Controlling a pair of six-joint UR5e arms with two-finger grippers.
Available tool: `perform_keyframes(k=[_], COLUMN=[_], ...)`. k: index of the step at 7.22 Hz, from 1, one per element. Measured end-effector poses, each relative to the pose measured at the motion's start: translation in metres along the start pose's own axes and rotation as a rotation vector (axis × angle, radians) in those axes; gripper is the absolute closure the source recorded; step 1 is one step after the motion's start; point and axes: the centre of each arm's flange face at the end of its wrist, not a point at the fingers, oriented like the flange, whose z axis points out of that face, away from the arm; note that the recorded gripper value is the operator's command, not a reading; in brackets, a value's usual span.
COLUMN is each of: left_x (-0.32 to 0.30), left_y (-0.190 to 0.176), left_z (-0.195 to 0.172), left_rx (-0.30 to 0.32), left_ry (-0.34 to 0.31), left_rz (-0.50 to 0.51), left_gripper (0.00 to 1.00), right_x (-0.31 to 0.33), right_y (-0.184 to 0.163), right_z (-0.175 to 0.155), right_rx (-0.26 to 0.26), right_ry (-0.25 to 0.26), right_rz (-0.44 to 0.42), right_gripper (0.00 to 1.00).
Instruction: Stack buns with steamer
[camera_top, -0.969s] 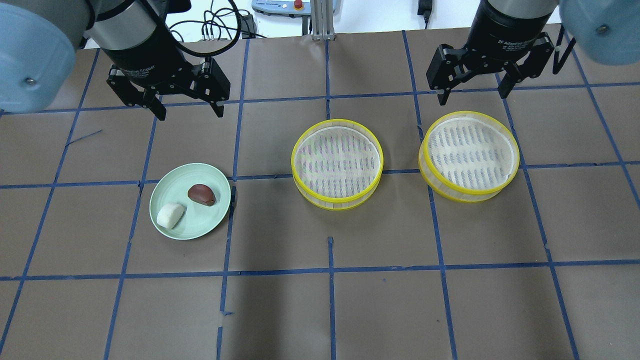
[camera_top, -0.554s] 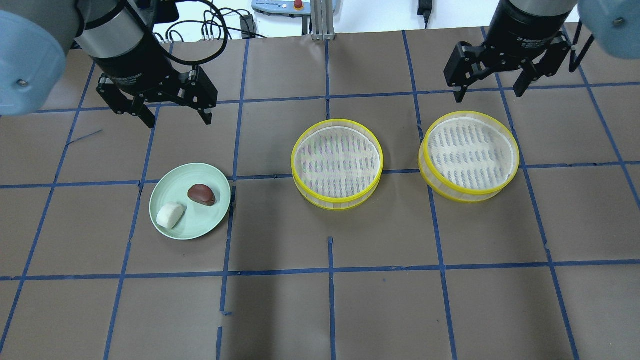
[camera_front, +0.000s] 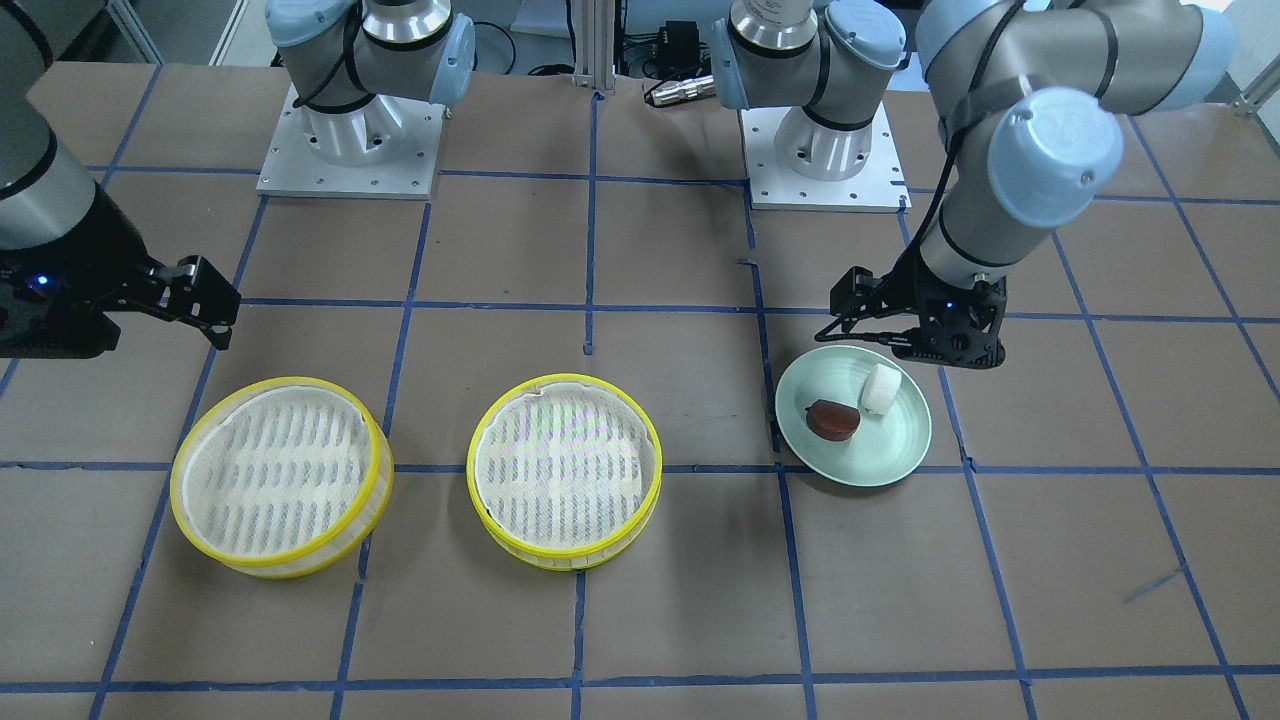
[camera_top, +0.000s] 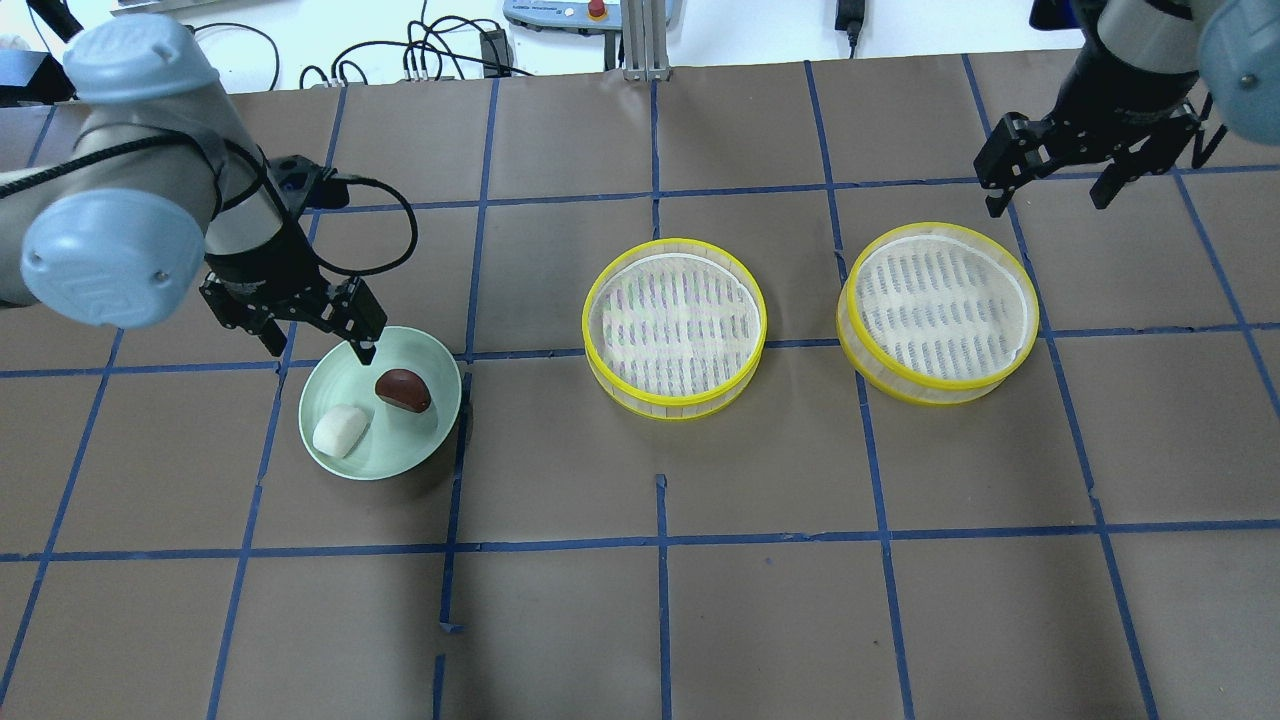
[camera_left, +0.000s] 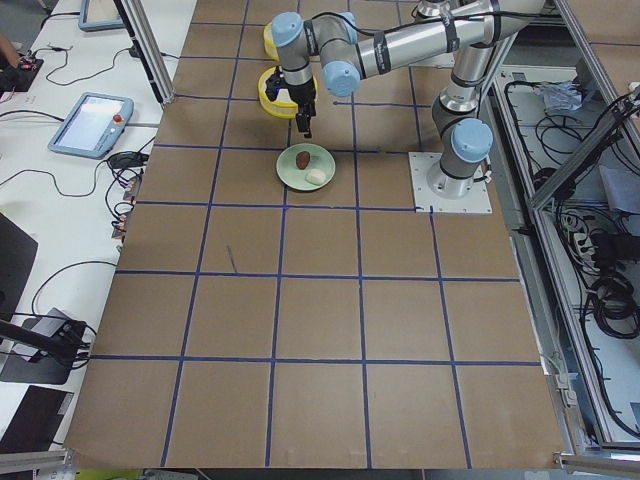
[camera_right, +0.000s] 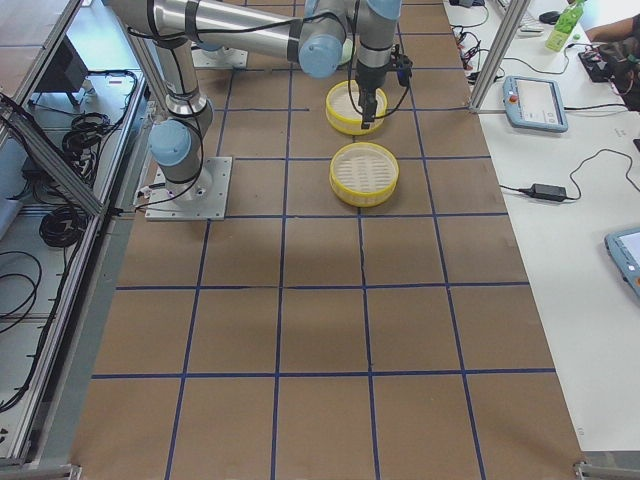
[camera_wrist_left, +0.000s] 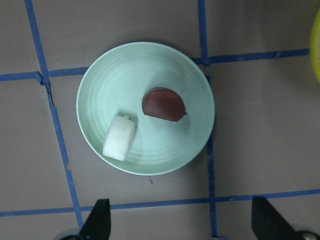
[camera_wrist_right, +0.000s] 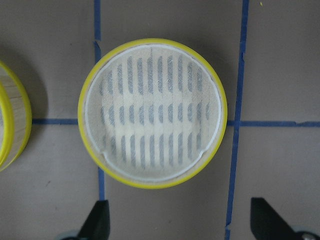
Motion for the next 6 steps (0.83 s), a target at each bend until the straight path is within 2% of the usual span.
perform_keyframes(k=[2,4,5,6], left_x=[-0.014,-0.019,-0.019,-0.019], left_y=[-0.022,-0.035,-0.040,-0.044], left_z=[0.056,0.090,0.111,0.132], left_rx=[-0.054,-0.087,-0.108,-0.132], left_ry=[-0.016,-0.011,-0.002,0.004], left_rz=[0.150,0.248,0.265,0.273], left_gripper=[0.04,0.07,0.28,0.53], right_x=[0.040,0.069,0.077,0.079], right_y=[-0.012,-0.023,-0.023,-0.021], right_z=[0.064,0.117,0.134,0.153], right_rx=[0.038,0.017,-0.002,-0.013], right_ry=[0.010,0.002,-0.005,-0.010], right_rz=[0.003,0.013,0.022,0.026], right_gripper=[0.01,0.01,0.01,0.01])
